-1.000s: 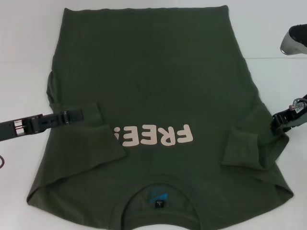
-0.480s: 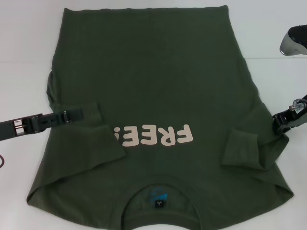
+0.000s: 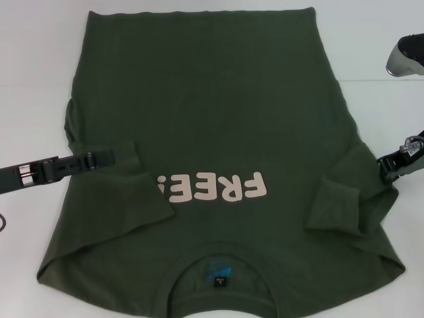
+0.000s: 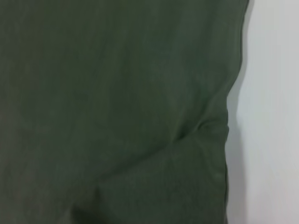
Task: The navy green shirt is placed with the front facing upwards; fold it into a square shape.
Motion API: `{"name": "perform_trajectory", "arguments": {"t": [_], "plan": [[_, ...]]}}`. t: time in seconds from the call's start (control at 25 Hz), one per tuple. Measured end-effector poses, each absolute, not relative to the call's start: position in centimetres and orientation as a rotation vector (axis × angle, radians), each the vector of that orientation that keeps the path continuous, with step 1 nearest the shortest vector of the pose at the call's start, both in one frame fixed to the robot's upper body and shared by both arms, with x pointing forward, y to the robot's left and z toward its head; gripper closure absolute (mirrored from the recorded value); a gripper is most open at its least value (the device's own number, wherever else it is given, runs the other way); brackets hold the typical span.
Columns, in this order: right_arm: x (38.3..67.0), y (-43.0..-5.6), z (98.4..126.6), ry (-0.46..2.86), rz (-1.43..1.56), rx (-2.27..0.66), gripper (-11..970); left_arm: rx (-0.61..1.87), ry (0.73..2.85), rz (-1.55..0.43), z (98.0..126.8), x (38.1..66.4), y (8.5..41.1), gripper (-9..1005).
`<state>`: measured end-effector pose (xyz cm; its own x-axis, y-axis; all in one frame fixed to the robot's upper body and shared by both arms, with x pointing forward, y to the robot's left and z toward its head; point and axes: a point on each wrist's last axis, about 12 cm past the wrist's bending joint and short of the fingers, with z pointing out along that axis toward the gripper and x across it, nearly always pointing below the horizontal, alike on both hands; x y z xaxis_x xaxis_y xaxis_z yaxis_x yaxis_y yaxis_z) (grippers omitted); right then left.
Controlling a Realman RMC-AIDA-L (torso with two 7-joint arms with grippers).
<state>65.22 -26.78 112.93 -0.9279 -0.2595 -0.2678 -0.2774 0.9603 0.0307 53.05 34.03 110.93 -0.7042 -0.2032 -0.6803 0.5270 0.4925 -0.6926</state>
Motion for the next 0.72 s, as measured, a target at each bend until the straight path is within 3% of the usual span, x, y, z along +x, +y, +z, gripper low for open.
{"name": "perform_trajectory", "arguments": {"t": [0.72], "plan": [[66.3,-25.1,115.4,2.792,0.194,-0.409,921,0.269,1.998,-1.246,111.0,53.3,34.1,108]]}}
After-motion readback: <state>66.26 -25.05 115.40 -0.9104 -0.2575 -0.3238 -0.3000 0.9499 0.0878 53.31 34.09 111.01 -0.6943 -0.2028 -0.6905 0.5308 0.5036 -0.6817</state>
